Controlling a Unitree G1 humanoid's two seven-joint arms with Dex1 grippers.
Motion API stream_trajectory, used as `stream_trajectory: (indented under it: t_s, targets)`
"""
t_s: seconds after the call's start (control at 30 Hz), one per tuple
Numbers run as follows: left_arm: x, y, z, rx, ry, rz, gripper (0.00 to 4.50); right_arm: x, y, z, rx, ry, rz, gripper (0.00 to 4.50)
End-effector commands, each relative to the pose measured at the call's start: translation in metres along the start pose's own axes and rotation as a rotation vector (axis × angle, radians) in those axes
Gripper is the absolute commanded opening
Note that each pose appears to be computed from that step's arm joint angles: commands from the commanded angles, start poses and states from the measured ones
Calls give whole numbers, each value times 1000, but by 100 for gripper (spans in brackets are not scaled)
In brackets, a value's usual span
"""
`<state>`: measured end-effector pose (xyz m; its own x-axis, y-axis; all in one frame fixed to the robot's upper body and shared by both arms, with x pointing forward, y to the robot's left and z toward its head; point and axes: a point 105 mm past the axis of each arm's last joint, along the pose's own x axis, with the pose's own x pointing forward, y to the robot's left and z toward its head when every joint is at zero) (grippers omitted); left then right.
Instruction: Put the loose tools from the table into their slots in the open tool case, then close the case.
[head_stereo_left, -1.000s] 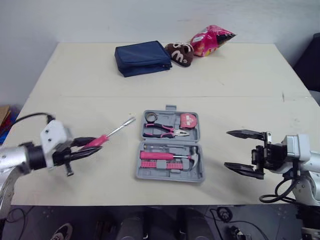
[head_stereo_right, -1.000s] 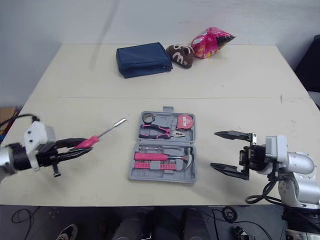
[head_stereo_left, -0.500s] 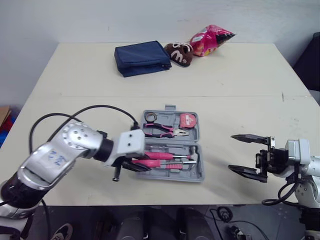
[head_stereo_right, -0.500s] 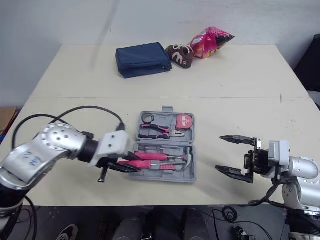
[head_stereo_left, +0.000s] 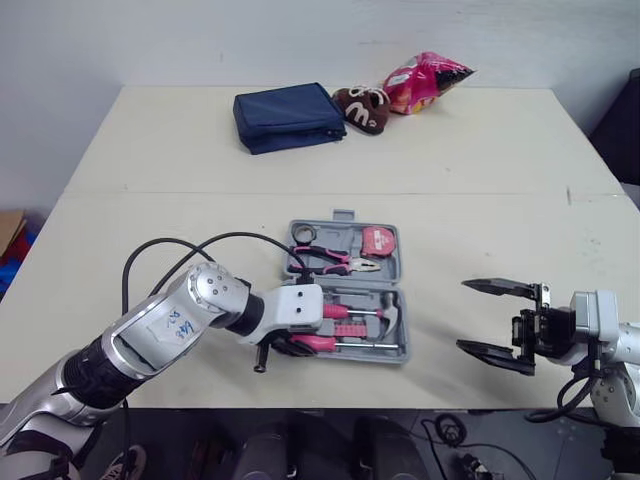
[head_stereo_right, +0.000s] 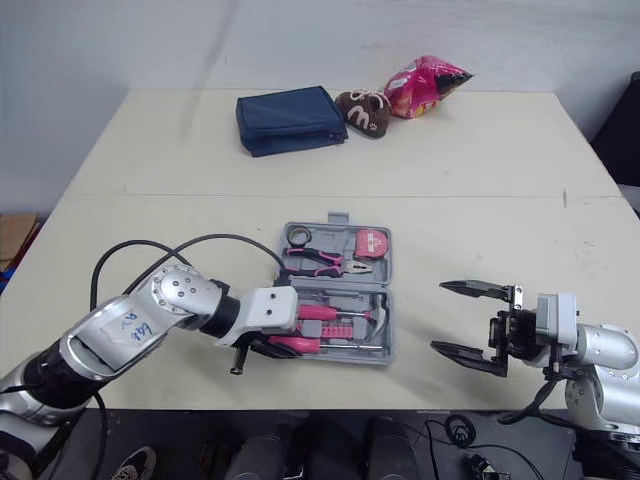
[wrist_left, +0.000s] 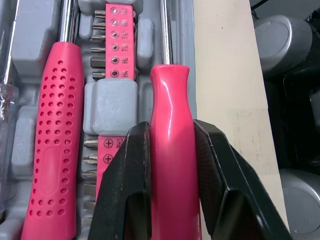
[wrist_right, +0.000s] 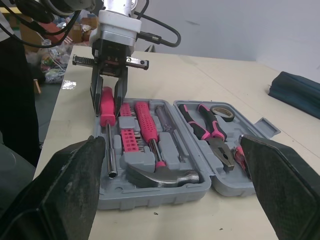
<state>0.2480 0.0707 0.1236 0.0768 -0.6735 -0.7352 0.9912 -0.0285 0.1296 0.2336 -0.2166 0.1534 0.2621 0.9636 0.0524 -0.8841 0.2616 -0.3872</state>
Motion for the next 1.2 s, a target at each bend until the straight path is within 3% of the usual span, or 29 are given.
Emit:
stream_trajectory:
  t_s: [0.03, 0.5, 0.57, 0.63, 0.7, 0.9, 1.1, 1.2]
  targets:
    - [-4, 8, 5, -3, -11, 40, 54, -2, 2, 5, -37, -9, 9, 450]
    - [-1, 11, 5, -7, 21, 63, 54, 0, 11, 7, -28, -18, 13, 450]
    - [-2, 10, 10, 13, -5, 66, 156, 3, 12, 9, -27, -20, 15, 450]
    - [-3, 9, 20, 27, -55, 64, 216, 5, 12, 10, -26, -20, 15, 450]
    - [-8, 3, 28, 76, -86, 46, 306, 8, 12, 12, -21, -20, 17, 450]
    - [-26, -3, 37, 126, -143, 38, 306, 16, 11, 18, 2, -18, 31, 450]
    - [-39, 7, 45, 186, -343, 133, 306, 20, 10, 22, 8, -17, 27, 450]
    - [-33, 7, 24, 239, -410, 143, 221, 23, 9, 22, 10, -17, 17, 450]
